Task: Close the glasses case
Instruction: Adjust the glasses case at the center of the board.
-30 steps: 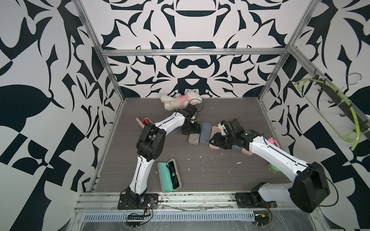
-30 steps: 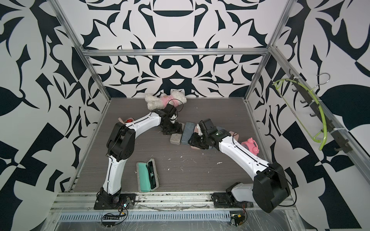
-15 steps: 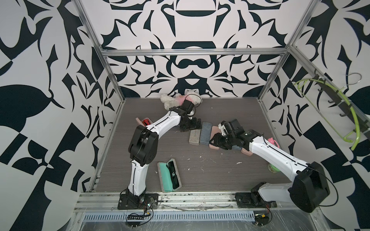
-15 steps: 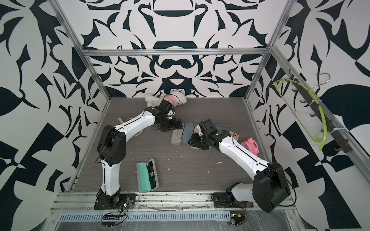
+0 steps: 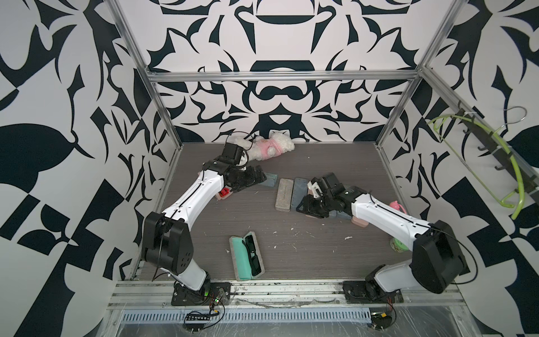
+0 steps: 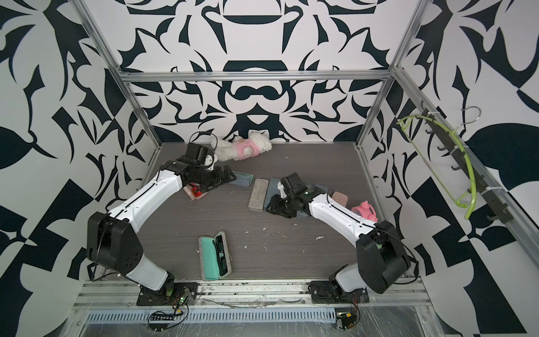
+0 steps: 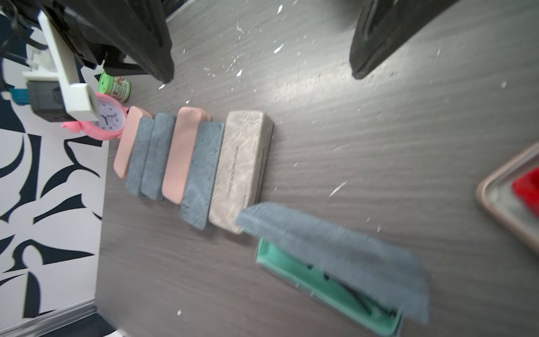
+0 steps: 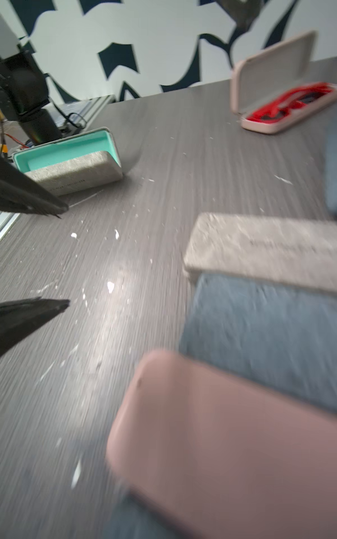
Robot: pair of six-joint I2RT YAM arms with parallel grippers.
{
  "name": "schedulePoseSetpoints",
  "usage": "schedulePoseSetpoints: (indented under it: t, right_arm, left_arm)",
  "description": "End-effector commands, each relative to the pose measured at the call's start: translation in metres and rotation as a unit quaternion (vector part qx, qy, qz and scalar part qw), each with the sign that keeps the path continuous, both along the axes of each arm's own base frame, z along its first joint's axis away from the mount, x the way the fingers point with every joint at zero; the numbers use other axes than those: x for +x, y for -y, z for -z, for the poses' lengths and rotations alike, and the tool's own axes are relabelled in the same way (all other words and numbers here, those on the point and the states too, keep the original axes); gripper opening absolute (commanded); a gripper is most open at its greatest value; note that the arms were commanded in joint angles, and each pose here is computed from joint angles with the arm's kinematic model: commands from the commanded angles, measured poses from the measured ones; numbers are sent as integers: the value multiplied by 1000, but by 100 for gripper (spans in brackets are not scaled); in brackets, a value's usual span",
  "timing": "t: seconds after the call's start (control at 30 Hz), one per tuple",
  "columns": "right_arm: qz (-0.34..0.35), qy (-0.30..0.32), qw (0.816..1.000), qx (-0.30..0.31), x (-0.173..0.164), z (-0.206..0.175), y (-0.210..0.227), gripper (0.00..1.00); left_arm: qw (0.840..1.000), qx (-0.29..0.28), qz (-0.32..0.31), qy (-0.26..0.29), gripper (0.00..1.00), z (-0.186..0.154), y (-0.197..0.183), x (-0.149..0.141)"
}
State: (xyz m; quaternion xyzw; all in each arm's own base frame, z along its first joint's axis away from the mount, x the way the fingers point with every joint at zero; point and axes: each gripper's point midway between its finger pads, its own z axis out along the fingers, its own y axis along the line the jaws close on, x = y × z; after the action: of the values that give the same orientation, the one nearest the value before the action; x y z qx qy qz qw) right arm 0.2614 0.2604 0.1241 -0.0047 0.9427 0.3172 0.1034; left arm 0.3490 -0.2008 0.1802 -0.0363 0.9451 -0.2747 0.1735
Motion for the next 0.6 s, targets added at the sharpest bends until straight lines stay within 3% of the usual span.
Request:
schedulePoseSetpoints:
  t: [0.0,0.13,0.27,0.57]
  right_arm:
    - [-90,36,994,52,-23,-27,-63,50]
    - [-151,10,988,34,-67,-7,-114,48]
    - [-161,-2,987,22,-95,8,-138,47]
    - [-172,-15,985,-27,-126,30,-155,46]
  left_arm:
    - [1000,-9,13,-7,99,-7,-6,-27]
    - [1000,-13,-10,-8,99,-6,-24,-45]
    - [999,-15,-39,-3,99,-7,-46,-55]
    - [998,-27,-54,17,99,-20,-60,-65]
